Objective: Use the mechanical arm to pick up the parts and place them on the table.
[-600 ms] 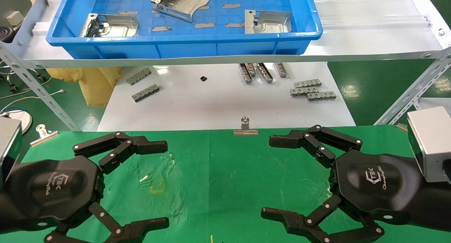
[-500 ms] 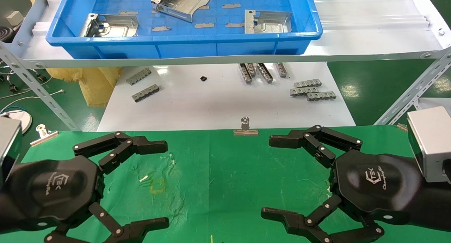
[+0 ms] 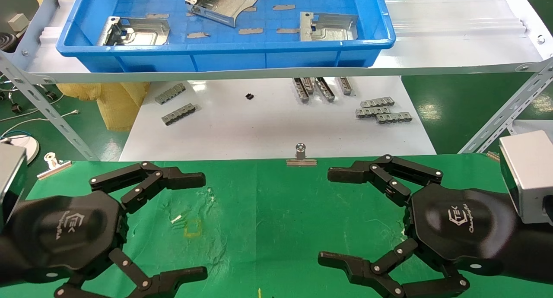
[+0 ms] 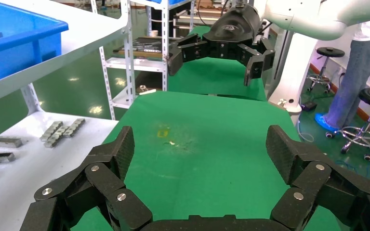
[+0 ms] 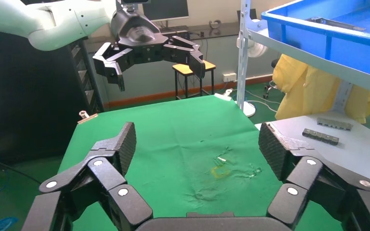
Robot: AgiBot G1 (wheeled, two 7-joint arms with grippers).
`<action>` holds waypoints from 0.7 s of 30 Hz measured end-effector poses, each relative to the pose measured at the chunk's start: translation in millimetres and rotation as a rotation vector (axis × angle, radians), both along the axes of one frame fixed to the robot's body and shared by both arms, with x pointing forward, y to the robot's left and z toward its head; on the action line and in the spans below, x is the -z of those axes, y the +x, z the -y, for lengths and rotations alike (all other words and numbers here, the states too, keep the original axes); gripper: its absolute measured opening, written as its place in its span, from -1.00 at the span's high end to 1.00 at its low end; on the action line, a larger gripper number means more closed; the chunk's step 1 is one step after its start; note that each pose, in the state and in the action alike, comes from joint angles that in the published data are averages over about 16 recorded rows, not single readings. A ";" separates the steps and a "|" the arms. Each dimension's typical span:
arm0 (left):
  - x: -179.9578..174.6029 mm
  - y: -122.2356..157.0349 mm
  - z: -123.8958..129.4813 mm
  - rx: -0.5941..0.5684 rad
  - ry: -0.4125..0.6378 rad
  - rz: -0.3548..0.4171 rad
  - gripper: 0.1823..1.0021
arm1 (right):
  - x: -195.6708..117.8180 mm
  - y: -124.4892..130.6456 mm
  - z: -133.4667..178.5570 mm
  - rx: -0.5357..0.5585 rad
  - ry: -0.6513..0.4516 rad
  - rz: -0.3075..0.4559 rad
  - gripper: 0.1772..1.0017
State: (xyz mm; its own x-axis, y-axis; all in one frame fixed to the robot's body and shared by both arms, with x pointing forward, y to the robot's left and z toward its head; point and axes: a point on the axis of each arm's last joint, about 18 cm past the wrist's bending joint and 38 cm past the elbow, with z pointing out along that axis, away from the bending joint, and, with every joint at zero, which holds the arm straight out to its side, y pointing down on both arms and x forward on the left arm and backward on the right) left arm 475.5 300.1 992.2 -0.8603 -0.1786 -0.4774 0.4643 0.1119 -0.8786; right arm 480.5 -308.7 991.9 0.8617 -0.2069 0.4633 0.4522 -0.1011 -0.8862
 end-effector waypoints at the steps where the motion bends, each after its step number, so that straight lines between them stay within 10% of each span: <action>1: 0.0 0.0 0.0 0.000 0.000 0.000 -1.00 | 0.0 0.0 0.0 0.000 0.000 0.000 -0.89; 21: 0.0 0.0 0.0 0.000 0.000 0.000 -1.00 | 0.0 0.0 0.0 0.000 0.000 0.000 -0.04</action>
